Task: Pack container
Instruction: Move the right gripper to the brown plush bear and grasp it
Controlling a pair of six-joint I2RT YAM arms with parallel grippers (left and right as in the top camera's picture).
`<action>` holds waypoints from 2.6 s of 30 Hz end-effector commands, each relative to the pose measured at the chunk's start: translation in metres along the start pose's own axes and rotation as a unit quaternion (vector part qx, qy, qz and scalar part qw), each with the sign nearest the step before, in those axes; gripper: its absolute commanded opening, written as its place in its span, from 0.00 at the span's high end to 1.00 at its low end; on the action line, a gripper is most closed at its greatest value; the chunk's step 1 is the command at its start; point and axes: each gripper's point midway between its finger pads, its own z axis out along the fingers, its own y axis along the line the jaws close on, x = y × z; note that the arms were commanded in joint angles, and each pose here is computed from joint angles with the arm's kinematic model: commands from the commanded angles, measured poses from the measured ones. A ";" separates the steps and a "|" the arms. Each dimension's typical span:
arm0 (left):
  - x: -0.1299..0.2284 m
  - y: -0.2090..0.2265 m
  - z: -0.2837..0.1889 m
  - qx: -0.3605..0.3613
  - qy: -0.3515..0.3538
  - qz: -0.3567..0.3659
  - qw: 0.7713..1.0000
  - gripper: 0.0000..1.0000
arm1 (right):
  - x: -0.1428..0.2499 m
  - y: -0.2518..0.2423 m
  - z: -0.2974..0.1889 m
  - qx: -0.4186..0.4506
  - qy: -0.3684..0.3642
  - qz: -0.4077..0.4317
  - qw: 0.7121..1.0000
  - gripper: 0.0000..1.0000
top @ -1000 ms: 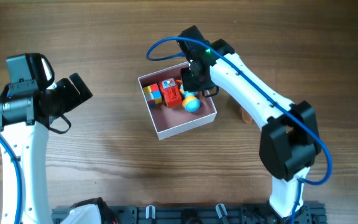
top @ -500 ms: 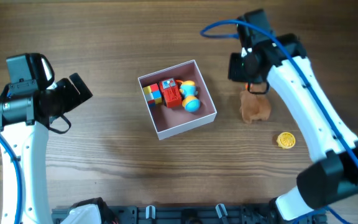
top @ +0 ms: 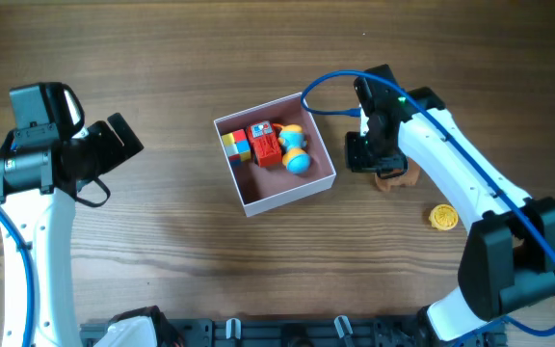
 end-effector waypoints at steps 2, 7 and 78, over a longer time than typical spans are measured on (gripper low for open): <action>0.002 -0.001 0.002 0.005 0.006 0.006 1.000 0.00 | 0.010 0.026 0.009 -0.078 0.021 -0.065 0.995 0.72; 0.002 -0.001 0.002 0.005 0.006 0.006 1.000 0.00 | 0.016 0.041 0.007 -0.115 0.024 -0.127 0.985 0.72; 0.002 -0.001 0.002 0.005 0.006 0.006 1.000 0.00 | -0.023 -0.098 0.045 0.032 0.049 0.015 0.998 0.91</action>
